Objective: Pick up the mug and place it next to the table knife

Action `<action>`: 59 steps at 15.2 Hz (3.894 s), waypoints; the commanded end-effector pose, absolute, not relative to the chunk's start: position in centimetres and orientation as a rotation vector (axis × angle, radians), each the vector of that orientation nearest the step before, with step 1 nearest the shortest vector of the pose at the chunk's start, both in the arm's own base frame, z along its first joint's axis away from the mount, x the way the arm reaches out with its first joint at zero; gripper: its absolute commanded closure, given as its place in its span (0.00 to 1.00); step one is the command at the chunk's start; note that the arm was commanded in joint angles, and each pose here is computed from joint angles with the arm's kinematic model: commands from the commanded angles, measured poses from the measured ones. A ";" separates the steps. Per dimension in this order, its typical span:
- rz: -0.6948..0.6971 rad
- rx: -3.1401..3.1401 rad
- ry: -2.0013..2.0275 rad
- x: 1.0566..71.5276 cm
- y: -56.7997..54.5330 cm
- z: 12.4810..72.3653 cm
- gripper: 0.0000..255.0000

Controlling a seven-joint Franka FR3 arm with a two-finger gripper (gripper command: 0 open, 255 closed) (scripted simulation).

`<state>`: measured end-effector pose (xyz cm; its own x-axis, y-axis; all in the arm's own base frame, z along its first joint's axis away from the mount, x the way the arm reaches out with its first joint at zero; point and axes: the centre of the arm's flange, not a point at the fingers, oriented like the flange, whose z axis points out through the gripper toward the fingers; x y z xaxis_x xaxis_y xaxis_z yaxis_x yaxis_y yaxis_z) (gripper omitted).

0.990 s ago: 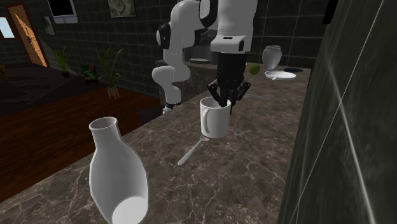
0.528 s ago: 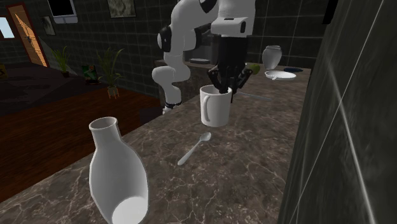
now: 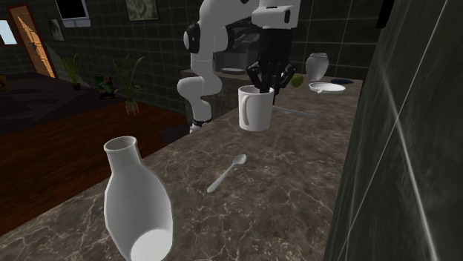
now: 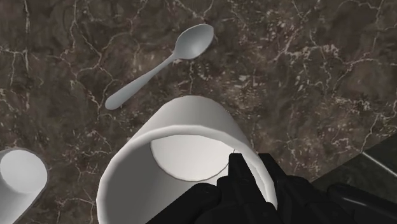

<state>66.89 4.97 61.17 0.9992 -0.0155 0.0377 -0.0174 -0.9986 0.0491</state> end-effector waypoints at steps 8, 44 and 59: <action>0.060 3.091 -0.026 57.9 12.7 61.1 1.00; 0.060 3.091 -0.026 21.8 43.6 61.2 1.00; 0.060 3.091 -0.026 10.4 53.3 59.7 1.00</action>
<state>10.50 53.19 60.18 0.9991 -0.0152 0.0393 -0.0171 -0.9986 0.0504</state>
